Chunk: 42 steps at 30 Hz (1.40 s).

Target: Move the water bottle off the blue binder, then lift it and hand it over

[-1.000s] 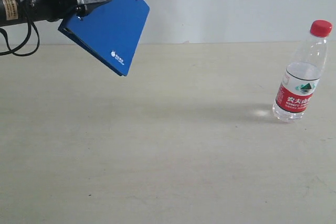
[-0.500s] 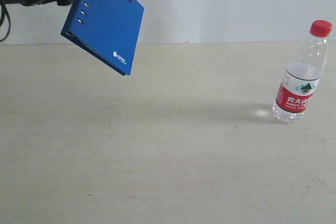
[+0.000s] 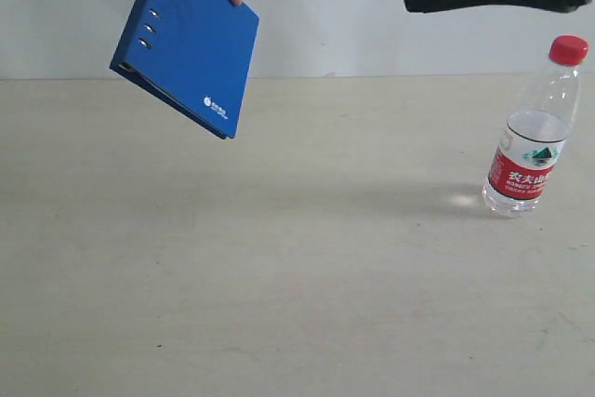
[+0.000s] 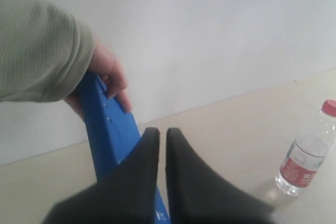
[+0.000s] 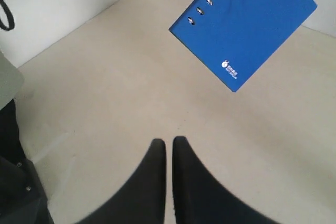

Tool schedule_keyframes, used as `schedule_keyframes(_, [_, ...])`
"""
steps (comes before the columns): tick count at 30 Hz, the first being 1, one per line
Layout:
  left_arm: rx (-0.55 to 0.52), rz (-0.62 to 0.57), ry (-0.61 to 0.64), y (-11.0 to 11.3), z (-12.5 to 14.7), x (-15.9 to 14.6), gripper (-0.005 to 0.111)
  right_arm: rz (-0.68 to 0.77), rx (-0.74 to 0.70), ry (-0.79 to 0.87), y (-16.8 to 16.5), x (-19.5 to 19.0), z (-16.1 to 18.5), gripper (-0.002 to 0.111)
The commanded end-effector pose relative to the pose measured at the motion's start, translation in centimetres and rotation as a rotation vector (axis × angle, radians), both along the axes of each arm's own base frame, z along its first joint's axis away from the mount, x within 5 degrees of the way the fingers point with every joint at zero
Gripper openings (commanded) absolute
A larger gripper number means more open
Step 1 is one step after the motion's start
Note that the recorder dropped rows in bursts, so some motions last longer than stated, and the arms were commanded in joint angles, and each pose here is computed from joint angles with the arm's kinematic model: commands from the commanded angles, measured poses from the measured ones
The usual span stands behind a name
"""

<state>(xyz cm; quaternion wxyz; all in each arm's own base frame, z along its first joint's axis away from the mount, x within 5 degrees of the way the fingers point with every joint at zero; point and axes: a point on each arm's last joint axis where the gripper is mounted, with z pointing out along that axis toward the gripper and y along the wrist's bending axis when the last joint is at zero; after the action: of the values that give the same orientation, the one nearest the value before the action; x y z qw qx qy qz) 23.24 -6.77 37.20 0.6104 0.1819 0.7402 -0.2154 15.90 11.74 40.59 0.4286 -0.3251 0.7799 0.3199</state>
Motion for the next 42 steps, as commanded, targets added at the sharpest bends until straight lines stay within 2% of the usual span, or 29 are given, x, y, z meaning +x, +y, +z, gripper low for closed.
schedule_keyframes(1, [-0.038,0.066,-0.057,0.9,-0.9,-3.5,0.004,-0.058,0.037,-0.121,-1.3,-2.3,0.1,0.000])
schedule_keyframes(9, [-0.108,0.017,-0.232,1.3,-2.2,-10.6,0.004,-0.242,0.186,-0.433,-5.6,-9.2,-0.9,0.000])
schedule_keyframes(16, [-0.136,-0.029,-0.325,1.6,-4.3,-15.3,0.004,-0.326,0.262,-0.554,-7.8,-12.7,-4.5,0.000])
schedule_keyframes(22, [-0.248,-0.132,-0.318,1.2,-6.2,-18.1,0.004,-0.369,0.302,-0.539,-8.4,-13.3,-7.7,0.000])
schedule_keyframes(28, [-0.249,-0.245,-0.374,0.6,-6.3,-19.7,0.004,-0.329,0.304,-0.481,-8.0,-13.6,-8.3,0.000])
schedule_keyframes(36, [-0.257,-0.250,-0.368,0.6,-6.3,-19.7,0.004,-0.329,0.305,-0.480,-8.0,-13.6,-8.3,0.000])
schedule_keyframes(37, [-0.356,-0.249,-0.311,0.7,-6.2,-19.7,0.004,-0.329,0.305,-0.480,-8.0,-13.6,-8.3,0.000])
schedule_keyframes(39, [-0.618,-0.240,-0.118,0.9,-6.2,-19.5,0.004,-0.329,0.305,-0.480,-8.0,-13.6,-8.3,0.000])
schedule_keyframes(40, [-0.702,-0.221,-0.084,1.1,-6.2,-19.3,0.004,-0.329,0.306,-0.478,-8.0,-13.6,-8.3,0.000])
schedule_keyframes(42, [-0.804,-0.177,-0.088,1.7,-6.4,-19.0,0.004,-0.329,0.306,-0.478,-8.0,-13.6,-8.3,0.000])
